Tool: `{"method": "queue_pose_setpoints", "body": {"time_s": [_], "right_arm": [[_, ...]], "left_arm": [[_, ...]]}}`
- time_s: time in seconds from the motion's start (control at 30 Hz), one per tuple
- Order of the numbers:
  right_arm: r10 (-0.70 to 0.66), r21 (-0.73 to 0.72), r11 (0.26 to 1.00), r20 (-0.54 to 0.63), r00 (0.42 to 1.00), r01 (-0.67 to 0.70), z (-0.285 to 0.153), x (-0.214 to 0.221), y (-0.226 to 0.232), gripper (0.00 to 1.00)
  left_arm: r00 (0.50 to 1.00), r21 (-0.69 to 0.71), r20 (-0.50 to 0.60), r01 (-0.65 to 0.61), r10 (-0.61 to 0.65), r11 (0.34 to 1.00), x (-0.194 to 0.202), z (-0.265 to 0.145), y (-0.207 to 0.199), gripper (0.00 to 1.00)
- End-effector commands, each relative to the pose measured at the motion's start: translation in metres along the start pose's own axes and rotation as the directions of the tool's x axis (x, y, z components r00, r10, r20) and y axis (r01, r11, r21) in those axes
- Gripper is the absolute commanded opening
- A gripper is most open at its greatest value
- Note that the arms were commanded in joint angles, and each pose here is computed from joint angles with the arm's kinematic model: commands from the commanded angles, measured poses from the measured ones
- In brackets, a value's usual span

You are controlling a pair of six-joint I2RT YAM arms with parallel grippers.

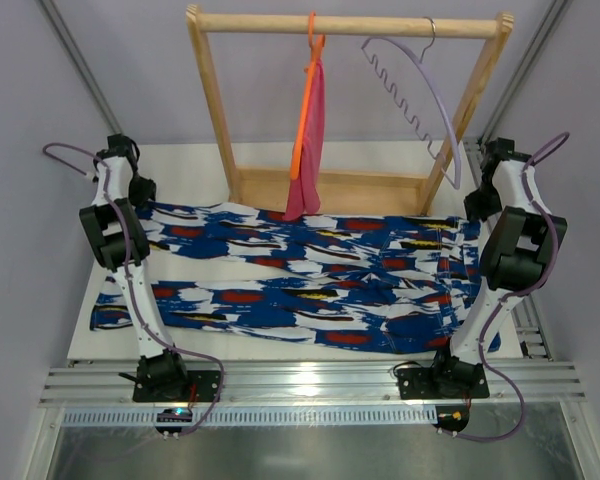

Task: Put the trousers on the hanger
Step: Fold the trousers

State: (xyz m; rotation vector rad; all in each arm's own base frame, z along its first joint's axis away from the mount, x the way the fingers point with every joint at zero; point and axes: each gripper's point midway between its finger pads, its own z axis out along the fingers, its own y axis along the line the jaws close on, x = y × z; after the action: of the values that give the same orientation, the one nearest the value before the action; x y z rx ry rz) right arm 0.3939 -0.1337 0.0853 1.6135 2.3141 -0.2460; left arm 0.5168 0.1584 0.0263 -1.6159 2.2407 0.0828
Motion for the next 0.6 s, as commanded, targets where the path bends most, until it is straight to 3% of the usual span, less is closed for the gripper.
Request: {"method": "queue_pose_setpoints", "body": {"time_s": [0.0,0.03,0.07,0.17,0.37,0.57], "right_arm": [[0.014,-0.034,0.999,0.099,0.995,-0.010,-0.028,-0.025,0.002,0.04],[0.015,-0.038,0.999,0.099,0.995,-0.011,-0.029,-0.025,0.002,0.04],[0.014,-0.044,0.999,0.104,0.995,-0.010,-0.030,-0.027,0.004,0.04],[-0.018,-0.106,0.994,0.118,0.993,0.030,-0.037,-0.034,0.018,0.04],[-0.074,-0.355,0.924,0.202,0.977,0.143,-0.081,-0.055,0.063,0.04],[-0.021,-0.466,0.867,0.318,0.948,0.175,-0.131,-0.082,0.074,0.04]], "left_arm": [[1.000,-0.032,-0.014,0.005,-0.006,0.999,0.003,0.018,0.007,0.41],[1.000,-0.024,-0.020,0.003,-0.003,1.000,0.003,0.018,0.005,0.36],[0.999,-0.001,-0.031,0.011,-0.011,1.000,0.003,0.019,0.002,0.22],[0.998,0.068,-0.058,0.037,-0.033,0.997,0.002,0.014,-0.011,0.00],[0.995,0.302,-0.034,0.095,-0.089,0.949,-0.024,-0.041,-0.053,0.00],[0.984,0.460,-0.037,0.171,-0.173,0.871,-0.054,-0.092,-0.075,0.00]]}}
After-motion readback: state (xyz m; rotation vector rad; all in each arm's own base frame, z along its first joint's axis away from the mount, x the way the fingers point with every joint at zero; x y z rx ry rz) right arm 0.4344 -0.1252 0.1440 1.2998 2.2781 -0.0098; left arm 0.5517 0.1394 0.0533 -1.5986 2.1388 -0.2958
